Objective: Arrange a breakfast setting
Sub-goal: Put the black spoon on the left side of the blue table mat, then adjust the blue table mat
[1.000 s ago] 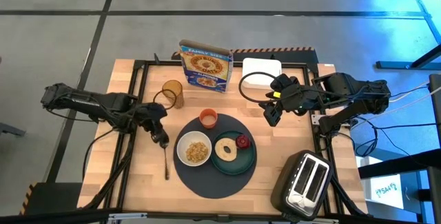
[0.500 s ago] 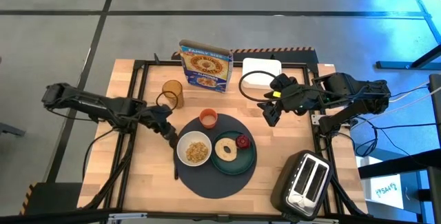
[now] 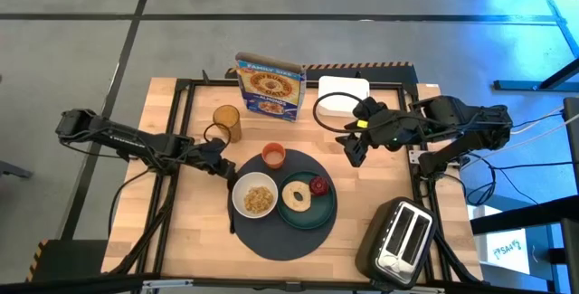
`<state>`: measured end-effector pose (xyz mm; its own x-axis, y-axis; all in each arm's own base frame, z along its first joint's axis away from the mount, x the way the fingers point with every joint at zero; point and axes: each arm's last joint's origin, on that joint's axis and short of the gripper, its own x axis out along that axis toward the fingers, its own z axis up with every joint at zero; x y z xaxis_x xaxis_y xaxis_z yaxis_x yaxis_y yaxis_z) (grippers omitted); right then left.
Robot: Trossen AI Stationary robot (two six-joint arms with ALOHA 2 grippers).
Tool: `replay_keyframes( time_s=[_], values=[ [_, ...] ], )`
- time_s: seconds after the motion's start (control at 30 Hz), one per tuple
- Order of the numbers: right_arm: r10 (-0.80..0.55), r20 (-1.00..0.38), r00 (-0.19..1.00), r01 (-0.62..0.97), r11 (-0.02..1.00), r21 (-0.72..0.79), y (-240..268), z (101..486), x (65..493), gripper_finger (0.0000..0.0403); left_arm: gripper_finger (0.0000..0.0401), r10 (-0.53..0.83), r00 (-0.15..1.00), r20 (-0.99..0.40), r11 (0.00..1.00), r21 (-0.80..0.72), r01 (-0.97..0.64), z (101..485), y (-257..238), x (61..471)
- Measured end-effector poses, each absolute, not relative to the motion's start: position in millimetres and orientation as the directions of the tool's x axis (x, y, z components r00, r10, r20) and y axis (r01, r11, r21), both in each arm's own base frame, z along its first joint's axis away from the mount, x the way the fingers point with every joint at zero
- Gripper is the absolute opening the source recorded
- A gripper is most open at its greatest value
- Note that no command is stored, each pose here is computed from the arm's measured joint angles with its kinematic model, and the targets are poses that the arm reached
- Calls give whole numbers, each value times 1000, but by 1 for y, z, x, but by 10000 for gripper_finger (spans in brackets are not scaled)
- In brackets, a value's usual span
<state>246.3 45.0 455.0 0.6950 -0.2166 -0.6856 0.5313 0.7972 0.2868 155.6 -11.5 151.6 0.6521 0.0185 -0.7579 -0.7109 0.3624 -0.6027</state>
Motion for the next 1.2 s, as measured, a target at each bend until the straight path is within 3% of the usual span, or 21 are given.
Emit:
replay_keyframes(
  time_s=[0.2,0.43,0.57,0.77,1.03,1.2],
  values=[
    [-208,-687,696,530,795,296,45,455,246,216,14,8,652,-758,381,-600,-703,151,-12,156],
    [-208,-688,696,531,793,297,45,455,246,216,85,-75,628,-775,447,-589,-673,150,-14,154],
    [-207,-688,696,531,794,298,45,455,246,216,115,-186,605,-774,492,-607,-624,152,-18,154],
    [-193,-703,684,527,797,294,46,454,245,216,104,-323,546,-773,581,-618,-530,157,-41,150],
    [-201,-732,651,560,778,284,45,451,242,216,67,-208,665,-717,563,-644,-518,157,-77,154],
    [-230,-726,648,570,779,262,44,451,242,216,63,-155,594,-789,564,-565,-603,137,-88,156]
  ],
)
